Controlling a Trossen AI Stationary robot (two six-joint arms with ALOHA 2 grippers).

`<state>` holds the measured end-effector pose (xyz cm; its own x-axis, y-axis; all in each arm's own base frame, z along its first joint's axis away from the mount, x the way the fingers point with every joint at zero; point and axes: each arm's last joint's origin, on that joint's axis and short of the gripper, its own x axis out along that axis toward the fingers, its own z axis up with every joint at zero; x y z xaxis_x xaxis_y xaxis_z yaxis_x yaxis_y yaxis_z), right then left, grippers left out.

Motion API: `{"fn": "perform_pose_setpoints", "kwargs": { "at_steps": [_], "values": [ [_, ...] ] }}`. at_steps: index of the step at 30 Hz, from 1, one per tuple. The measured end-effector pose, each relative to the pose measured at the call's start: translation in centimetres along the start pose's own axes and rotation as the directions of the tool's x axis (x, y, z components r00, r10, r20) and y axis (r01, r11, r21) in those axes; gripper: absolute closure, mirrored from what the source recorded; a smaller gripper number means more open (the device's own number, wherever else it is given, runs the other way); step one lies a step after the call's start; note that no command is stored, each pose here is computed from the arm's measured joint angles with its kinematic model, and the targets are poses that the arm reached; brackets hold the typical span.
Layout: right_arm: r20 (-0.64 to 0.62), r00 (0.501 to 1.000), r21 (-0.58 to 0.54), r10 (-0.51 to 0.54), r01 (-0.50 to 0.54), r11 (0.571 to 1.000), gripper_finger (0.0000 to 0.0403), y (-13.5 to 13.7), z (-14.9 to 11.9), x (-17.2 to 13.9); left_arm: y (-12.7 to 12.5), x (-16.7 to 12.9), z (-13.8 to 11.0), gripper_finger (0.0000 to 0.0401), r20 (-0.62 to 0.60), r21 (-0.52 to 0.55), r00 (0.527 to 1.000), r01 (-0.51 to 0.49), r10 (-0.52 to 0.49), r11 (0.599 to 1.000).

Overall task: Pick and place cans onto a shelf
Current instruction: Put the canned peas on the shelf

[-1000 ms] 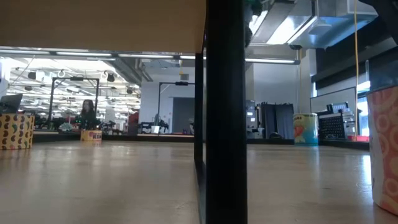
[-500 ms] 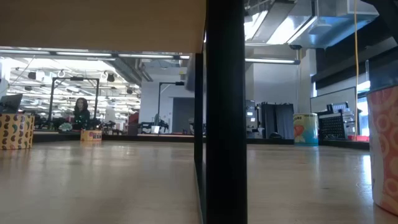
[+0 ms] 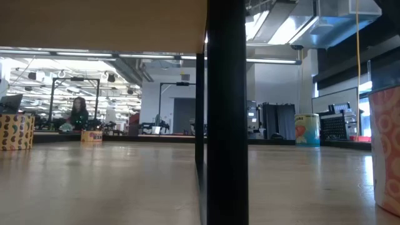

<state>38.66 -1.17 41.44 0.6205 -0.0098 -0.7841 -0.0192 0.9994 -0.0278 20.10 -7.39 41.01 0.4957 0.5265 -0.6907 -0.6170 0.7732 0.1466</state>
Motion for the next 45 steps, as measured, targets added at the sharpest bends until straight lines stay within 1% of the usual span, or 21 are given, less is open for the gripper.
{"fn": "perform_pose_setpoints", "kwargs": {
  "at_steps": [6,12,17,22,26,31,32,37,43,45],
  "values": [
    [0.026,0.999,-0.054,0.043,-0.041,0.998,0.0403,2.5,0.4,-0.5,-0.1,0.0,-0.1,0.0401,-0.028,0.000,0.999,0.021,-0.021,1.000],
    [0.029,0.986,-0.150,0.165,-0.159,0.976,0.0403,5.9,0.3,-0.8,-0.1,0.0,-0.1,0.0401,-0.036,0.013,0.999,0.027,-0.027,1.000],
    [0.068,0.974,-0.202,0.215,-0.198,0.959,0.0403,8.6,0.6,-1.1,-0.1,0.0,-0.2,0.0401,-0.066,0.026,0.997,0.051,-0.049,0.998],
    [0.090,0.964,-0.241,0.251,-0.223,0.945,0.0403,10.5,0.6,-1.3,-0.2,0.0,-0.2,0.0401,-0.078,0.025,0.995,0.060,-0.058,0.998],
    [0.085,0.957,-0.255,0.277,-0.248,0.934,0.0403,11.4,0.5,-1.4,-0.2,0.0,-0.2,0.0401,-0.078,0.024,0.995,0.060,-0.058,0.998],
    [0.091,0.927,-0.218,0.365,-0.339,0.915,0.0403,12.0,0.9,-0.5,-0.2,0.0,-0.3,0.0401,-0.096,0.022,0.993,0.073,-0.070,0.997],
    [0.096,0.925,-0.219,0.369,-0.342,0.914,0.0403,12.1,1.0,-0.3,-0.2,0.0,-0.3,0.0401,-0.104,0.015,0.992,0.077,-0.075,0.997],
    [0.049,0.931,-0.185,0.361,-0.347,0.919,0.0403,12.4,0.8,1.5,-0.3,0.1,-0.2,0.0401,-0.116,-0.026,0.989,0.090,-0.093,0.996],
    [0.024,0.935,-0.181,0.354,-0.344,0.921,0.0403,12.6,0.7,2.4,-0.3,0.0,-0.3,0.0401,-0.123,-0.048,0.987,0.096,-0.102,0.994],
    [0.004,0.936,-0.163,0.352,-0.347,0.924,0.0403,12.8,0.5,2.7,-0.4,0.0,-0.3,0.0401,-0.138,-0.051,0.984,0.106,-0.112,0.993]
  ]
}}
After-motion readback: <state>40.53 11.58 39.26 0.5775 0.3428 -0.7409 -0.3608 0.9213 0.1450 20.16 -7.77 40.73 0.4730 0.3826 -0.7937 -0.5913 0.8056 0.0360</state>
